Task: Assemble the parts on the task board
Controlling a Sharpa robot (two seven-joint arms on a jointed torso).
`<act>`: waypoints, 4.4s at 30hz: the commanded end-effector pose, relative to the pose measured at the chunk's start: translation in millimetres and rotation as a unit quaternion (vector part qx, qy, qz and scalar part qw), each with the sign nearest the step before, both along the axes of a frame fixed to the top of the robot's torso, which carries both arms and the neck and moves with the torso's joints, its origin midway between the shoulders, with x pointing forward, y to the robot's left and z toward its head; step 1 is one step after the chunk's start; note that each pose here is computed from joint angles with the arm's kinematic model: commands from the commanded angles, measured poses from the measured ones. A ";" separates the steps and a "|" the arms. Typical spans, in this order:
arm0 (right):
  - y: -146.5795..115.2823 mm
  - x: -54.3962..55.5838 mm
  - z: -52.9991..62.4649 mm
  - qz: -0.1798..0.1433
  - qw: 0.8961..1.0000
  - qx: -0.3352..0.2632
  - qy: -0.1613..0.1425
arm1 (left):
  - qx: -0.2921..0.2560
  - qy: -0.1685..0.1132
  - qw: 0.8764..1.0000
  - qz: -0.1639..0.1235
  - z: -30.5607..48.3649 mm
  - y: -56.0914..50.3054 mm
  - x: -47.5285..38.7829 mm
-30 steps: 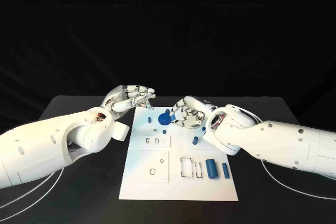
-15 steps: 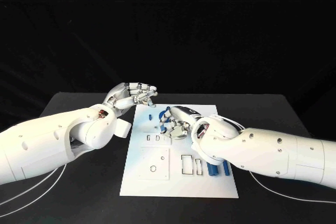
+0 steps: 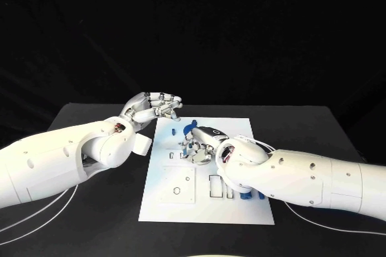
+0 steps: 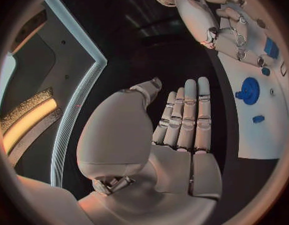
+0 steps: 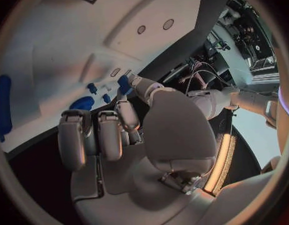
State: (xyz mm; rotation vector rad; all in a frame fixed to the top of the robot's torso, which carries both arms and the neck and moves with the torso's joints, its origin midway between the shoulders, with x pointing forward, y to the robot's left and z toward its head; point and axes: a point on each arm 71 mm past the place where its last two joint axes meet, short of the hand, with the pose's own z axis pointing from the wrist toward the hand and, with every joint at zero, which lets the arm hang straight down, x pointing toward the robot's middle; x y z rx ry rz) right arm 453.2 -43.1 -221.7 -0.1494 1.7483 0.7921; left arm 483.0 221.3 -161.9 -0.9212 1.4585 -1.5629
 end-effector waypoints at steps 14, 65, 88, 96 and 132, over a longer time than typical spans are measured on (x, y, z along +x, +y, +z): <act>1.4 1.8 -16.4 0.003 1.000 -0.031 0.002 | -0.007 0.002 1.000 -0.016 0.1 -3.6 0.0; 3.4 1.3 -19.0 0.003 1.000 -0.010 -0.002 | -0.004 0.002 1.000 -0.014 -1.5 -0.5 0.8; -91.2 12.7 39.1 -0.034 0.982 0.159 0.095 | 0.211 0.089 0.973 -0.024 -27.3 28.4 18.1; -137.2 26.8 45.3 -0.100 0.957 0.229 0.151 | 0.347 0.142 0.920 -0.110 -32.1 17.2 20.5; -191.6 54.0 49.9 -0.166 0.948 0.251 0.100 | 0.552 0.143 0.802 -0.177 -36.5 -53.6 28.0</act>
